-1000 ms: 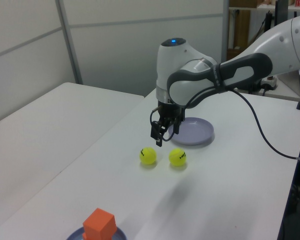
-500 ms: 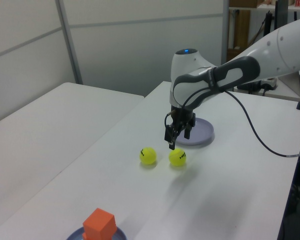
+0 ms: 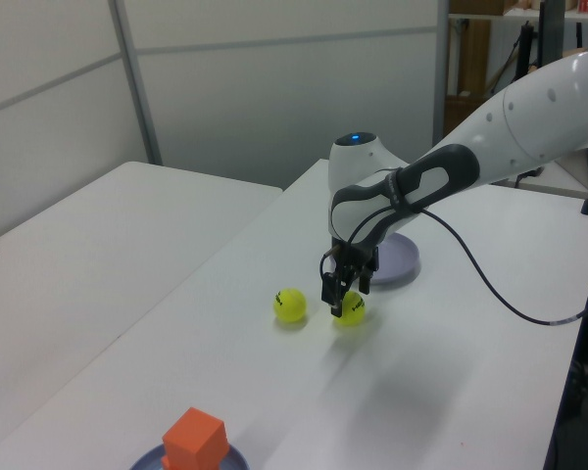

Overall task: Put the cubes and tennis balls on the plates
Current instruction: 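Grasp the tennis ball and place it on the lavender plate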

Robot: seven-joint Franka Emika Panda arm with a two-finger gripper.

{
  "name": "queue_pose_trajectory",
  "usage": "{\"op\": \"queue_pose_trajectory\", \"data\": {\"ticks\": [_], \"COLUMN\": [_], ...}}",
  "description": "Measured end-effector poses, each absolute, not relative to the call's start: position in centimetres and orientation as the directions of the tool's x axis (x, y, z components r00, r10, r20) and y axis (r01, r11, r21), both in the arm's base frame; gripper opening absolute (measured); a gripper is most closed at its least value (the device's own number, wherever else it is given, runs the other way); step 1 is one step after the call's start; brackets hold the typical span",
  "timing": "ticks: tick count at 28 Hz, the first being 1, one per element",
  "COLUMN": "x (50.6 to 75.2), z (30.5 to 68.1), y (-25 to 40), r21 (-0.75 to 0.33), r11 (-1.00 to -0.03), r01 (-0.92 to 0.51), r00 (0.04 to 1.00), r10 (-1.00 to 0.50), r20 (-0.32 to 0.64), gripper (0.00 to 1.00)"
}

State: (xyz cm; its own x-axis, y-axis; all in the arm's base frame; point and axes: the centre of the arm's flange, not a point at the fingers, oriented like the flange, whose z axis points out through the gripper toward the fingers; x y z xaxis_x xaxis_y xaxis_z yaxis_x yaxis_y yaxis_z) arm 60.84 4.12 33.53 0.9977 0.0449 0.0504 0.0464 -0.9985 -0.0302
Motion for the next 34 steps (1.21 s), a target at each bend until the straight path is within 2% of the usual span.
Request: {"op": "queue_pose_trajectory", "data": {"ticks": [6,11,13,19,24,29,34], "x": [60.8,61.0,61.1,61.7,62.2,63.0,63.4], "z": [33.0,33.0,33.1,34.4,37.2,40.1,40.5], "y": [4.1,3.3,2.8,0.4,-2.9,-6.7,-9.9], "r21": [-0.028,-0.044,-0.047,-0.039,-0.032,-0.079,-0.113], "r11": [-0.998,-0.999,-0.999,-0.999,-0.997,-0.988,-0.98], "r01": [0.049,0.021,0.01,-0.025,-0.07,-0.13,-0.162], "r00": [0.998,0.999,0.999,0.997,0.989,0.972,0.96], "r10": [0.047,0.019,0.008,-0.027,-0.074,-0.142,-0.183], "r20": [0.042,0.043,0.048,0.074,0.126,0.187,0.212], "gripper": [0.97,0.81,0.69,0.68,0.68,0.68,0.68]}}
